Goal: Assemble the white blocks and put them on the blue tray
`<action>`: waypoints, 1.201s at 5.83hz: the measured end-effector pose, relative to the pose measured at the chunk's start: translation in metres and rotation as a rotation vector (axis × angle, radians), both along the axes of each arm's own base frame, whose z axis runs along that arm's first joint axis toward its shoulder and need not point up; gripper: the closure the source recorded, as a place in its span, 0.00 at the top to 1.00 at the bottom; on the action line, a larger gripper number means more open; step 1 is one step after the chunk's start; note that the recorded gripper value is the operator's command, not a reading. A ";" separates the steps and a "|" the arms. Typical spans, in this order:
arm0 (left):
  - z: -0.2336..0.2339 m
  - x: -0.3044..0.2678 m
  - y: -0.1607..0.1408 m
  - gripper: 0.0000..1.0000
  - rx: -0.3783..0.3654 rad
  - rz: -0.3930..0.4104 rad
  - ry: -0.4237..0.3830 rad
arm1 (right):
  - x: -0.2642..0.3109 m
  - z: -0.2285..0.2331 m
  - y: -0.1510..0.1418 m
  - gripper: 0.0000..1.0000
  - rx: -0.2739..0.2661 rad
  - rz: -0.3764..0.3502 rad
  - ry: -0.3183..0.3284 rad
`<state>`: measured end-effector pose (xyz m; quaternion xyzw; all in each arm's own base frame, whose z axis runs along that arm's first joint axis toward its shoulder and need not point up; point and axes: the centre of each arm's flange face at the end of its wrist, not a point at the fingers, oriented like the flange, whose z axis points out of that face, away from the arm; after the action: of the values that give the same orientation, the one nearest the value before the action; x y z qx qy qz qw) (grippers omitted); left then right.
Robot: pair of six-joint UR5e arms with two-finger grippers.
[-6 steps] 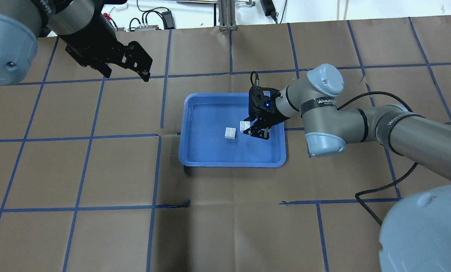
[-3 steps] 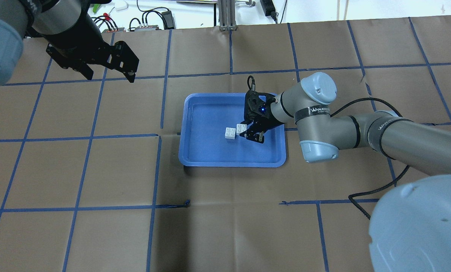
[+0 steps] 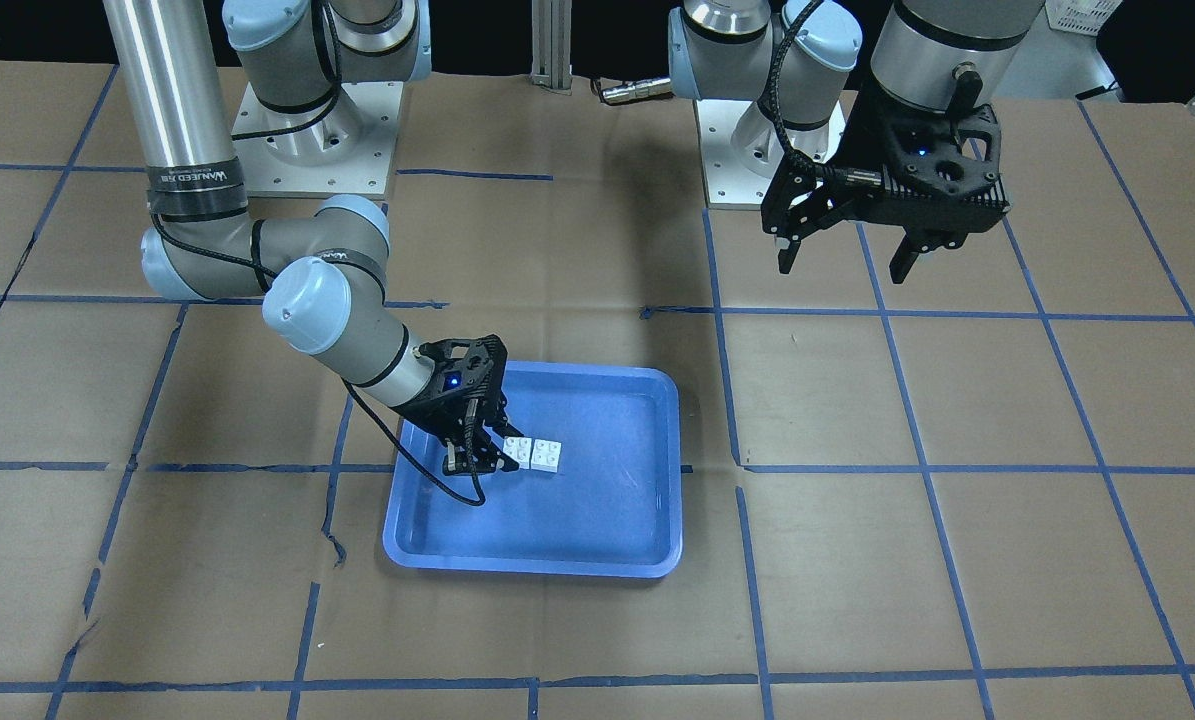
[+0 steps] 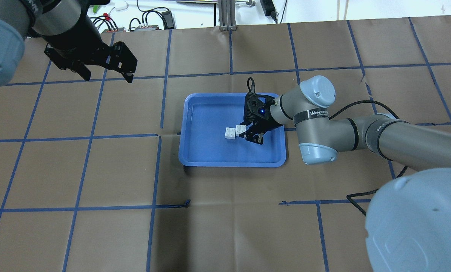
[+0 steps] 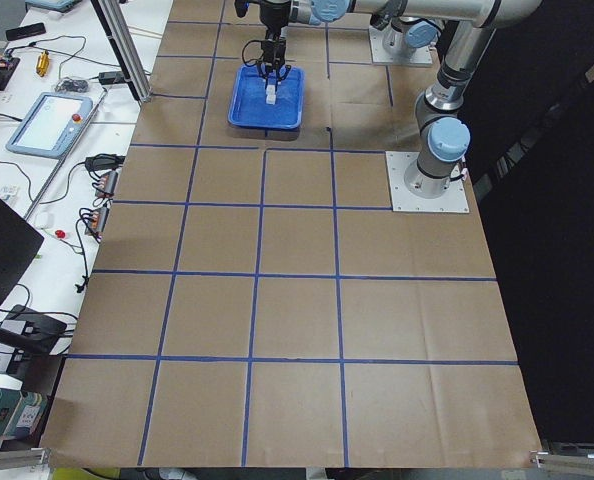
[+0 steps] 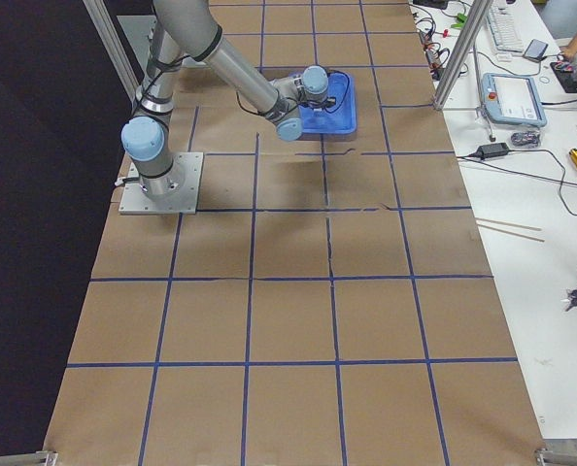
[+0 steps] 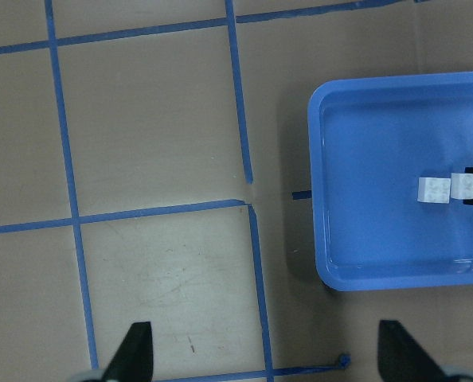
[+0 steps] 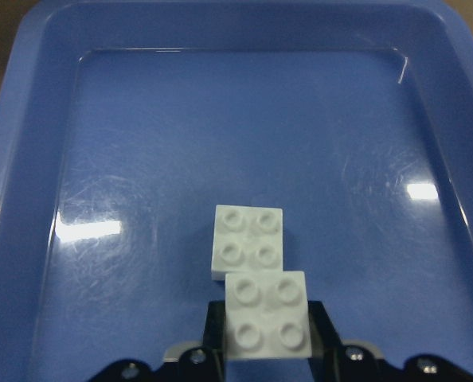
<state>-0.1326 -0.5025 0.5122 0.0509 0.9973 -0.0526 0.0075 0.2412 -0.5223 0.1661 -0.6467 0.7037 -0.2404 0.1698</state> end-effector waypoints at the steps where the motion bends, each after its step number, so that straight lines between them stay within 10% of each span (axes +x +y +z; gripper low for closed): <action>1: -0.001 0.000 -0.001 1.00 -0.001 0.000 0.000 | 0.000 -0.002 0.001 0.11 0.007 -0.002 0.000; 7: -0.005 0.000 -0.005 1.00 0.003 0.001 0.000 | 0.000 -0.005 0.006 0.11 0.026 -0.021 -0.005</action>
<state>-0.1323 -0.5072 0.5073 0.0506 0.9974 -0.0514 0.0075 0.2416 -0.5165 0.1607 -0.6365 0.7130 -0.2345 0.1775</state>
